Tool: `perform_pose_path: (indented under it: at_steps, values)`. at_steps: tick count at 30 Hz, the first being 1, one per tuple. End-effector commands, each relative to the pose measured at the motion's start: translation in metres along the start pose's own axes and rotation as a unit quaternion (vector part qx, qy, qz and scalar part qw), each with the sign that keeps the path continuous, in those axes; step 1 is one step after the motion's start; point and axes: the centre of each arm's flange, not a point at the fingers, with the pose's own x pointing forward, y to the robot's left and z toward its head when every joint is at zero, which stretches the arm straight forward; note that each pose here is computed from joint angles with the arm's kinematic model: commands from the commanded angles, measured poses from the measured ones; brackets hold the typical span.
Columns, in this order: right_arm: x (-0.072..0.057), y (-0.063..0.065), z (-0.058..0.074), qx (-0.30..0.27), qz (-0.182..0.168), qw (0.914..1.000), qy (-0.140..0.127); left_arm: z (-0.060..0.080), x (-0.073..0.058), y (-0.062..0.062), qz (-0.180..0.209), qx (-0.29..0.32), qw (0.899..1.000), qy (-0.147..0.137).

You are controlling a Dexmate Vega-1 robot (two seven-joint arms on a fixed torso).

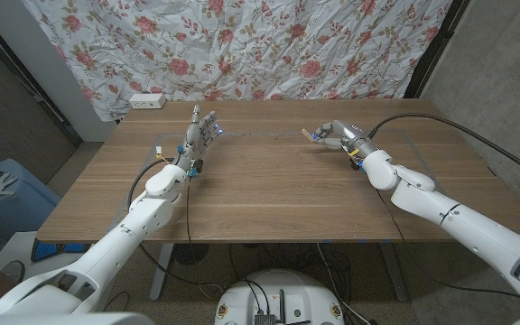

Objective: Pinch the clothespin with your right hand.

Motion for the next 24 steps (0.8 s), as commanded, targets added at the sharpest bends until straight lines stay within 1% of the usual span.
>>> perform_pose_path:
  at_steps: [1,8,15,24]
  values:
    - [-0.0051,0.0009,-0.0018,0.018,-0.011,0.9998,0.003,0.0,0.0,0.0,0.0,0.0,1.0,0.0]
    - [-0.0068,0.0025,-0.0035,0.027,-0.019,0.9994,0.008,0.0,0.0,0.0,0.0,0.0,1.0,0.0]
    - [-0.0071,0.0035,-0.0059,0.033,-0.018,0.9992,0.011,-0.0001,0.0,0.0,0.0,0.0,1.0,0.0]
    - [-0.0032,0.003,-0.0087,0.039,-0.013,0.9991,0.01,-0.0001,0.0,0.0,0.0,0.0,1.0,0.0]
